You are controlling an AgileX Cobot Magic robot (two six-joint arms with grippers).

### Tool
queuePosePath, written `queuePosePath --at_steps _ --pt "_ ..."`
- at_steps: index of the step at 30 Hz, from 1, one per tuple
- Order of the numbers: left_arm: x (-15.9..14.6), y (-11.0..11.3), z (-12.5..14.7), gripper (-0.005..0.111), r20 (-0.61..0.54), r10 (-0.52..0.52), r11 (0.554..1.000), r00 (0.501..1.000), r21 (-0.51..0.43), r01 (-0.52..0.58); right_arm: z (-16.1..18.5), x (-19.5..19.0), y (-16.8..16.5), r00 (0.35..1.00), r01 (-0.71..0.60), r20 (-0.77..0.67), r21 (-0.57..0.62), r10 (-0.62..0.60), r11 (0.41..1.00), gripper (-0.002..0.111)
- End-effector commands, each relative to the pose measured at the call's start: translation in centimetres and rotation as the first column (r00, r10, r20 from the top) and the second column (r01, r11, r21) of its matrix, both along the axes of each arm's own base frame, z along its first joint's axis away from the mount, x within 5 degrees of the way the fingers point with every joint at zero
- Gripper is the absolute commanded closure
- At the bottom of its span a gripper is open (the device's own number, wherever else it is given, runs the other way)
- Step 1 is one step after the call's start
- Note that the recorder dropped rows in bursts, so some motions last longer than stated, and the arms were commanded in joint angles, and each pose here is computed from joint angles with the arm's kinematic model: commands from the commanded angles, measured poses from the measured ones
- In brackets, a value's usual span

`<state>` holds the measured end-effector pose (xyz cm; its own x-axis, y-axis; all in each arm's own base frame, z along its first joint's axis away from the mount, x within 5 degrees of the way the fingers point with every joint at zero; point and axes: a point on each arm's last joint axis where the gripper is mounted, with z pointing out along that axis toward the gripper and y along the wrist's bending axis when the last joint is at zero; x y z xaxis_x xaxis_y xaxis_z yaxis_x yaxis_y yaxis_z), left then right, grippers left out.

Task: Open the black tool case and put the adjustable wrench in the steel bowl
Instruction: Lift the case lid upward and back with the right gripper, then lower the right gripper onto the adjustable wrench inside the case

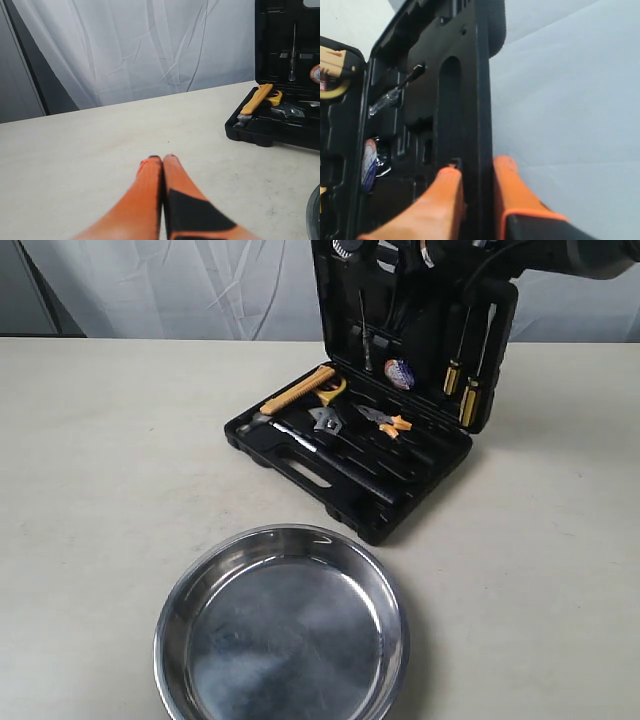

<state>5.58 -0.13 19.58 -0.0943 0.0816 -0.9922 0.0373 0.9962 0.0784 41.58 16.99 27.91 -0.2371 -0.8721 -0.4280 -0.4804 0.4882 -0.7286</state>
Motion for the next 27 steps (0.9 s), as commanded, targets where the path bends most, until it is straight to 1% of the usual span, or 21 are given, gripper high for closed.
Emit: queuePosePath --at_steps 1,2,3,4,5,7,8,10,11,13,15,16,17,19,21,22,23,24,25,26,27 --pt "0.0 0.0 0.1 0.106 0.004 -0.004 1.000 1.000 -0.002 0.004 1.3 0.4 -1.0 0.999 -0.003 0.052 0.024 0.001 1.000 0.085" --pt "0.0 0.0 0.1 0.106 0.004 -0.004 1.000 1.000 -0.002 0.004 1.3 0.4 -1.0 0.998 -0.005 0.055 0.018 0.004 1.000 0.078" --pt "0.0 0.0 0.1 0.106 0.004 -0.004 1.000 1.000 -0.002 0.004 1.3 0.5 -1.1 0.998 -0.005 0.058 0.005 0.004 1.000 0.067" --pt "0.0 0.0 0.1 0.106 0.004 -0.004 1.000 1.000 -0.002 0.004 1.3 0.5 -1.1 0.998 -0.006 0.061 -0.001 0.007 1.000 0.064" --pt "0.0 0.0 0.1 0.106 0.004 -0.004 1.000 1.000 -0.002 0.004 1.4 0.5 -1.2 0.998 -0.008 0.069 -0.030 0.010 1.000 0.063" --pt "0.0 0.0 0.1 0.106 0.004 -0.004 1.000 1.000 -0.002 0.004 1.4 0.5 -1.4 0.997 0.015 0.076 -0.026 -0.013 1.000 0.067" --pt "0.0 0.0 0.1 0.106 0.004 -0.004 1.000 1.000 -0.002 0.004 1.4 0.5 -1.4 0.997 0.042 0.070 0.014 -0.043 0.999 0.071" --pt "0.0 0.0 0.1 0.106 0.004 -0.004 1.000 1.000 -0.002 0.004 1.0 0.3 -1.3 0.992 0.119 0.009 0.169 -0.122 0.978 0.082" --pt "0.0 0.0 0.1 0.106 0.004 -0.004 1.000 1.000 -0.002 0.004 0.8 0.1 -0.9 0.991 0.135 -0.038 0.248 -0.130 0.959 0.087" --pt "0.0 0.0 0.1 0.106 0.004 -0.004 1.000 1.000 -0.002 0.004 -0.4 -0.1 -0.3 0.988 0.111 -0.129 0.267 -0.079 0.957 0.092" --pt "0.0 0.0 0.1 0.106 0.004 -0.004 1.000 1.000 -0.002 0.004 -1.9 -0.3 0.5 0.974 0.075 -0.228 0.280 -0.010 0.957 0.092" --pt "0.0 0.0 0.1 0.106 0.004 -0.004 1.000 1.000 -0.002 0.004 -2.6 -0.5 0.9 0.962 0.074 -0.274 0.311 0.015 0.947 0.092" --pt "0.0 0.0 0.1 0.106 0.004 -0.004 1.000 1.000 -0.002 0.004 -3.5 -0.5 1.3 0.944 0.071 -0.326 0.326 0.041 0.943 0.092" --pt "0.0 0.0 0.1 0.106 0.004 -0.004 1.000 1.000 -0.002 0.004 -4.4 -0.4 2.0 0.913 0.120 -0.405 0.384 0.050 0.915 0.092" --pt "0.0 0.0 0.1 0.106 0.004 -0.004 1.000 1.000 -0.002 0.004 -5.8 -0.5 2.9 0.845 0.106 -0.522 0.374 0.115 0.921 0.095" --pt "0.0 0.0 0.1 0.106 0.004 -0.004 1.000 1.000 -0.002 0.004 -6.8 -1.0 3.3 0.768 0.042 -0.613 0.335 0.185 0.941 0.097" --pt "0.0 0.0 0.1 0.106 0.004 -0.004 1.000 1.000 -0.002 0.004 -7.2 -1.6 3.7 0.662 -0.042 -0.703 0.311 0.260 0.949 0.102" --pt "0.0 0.0 0.1 0.106 0.004 -0.004 1.000 1.000 -0.002 0.004 -7.9 -2.1 3.7 0.555 -0.083 -0.786 0.273 0.272 0.959 0.105" --pt "0.0 0.0 0.1 0.106 0.004 -0.004 1.000 1.000 -0.002 0.004 -8.0 -2.0 3.5 0.516 -0.086 -0.822 0.231 0.242 0.969 0.109" --pt "0.0 0.0 0.1 0.106 0.004 -0.004 1.000 1.000 -0.002 0.004 -8.3 -1.2 3.3 0.538 -0.014 -0.829 0.171 0.152 0.985 0.109" --pt "0.0 0.0 0.1 0.106 0.004 -0.004 1.000 1.000 -0.002 0.004 -8.3 -0.4 2.7 0.579 0.049 -0.814 0.094 0.048 0.994 0.109"
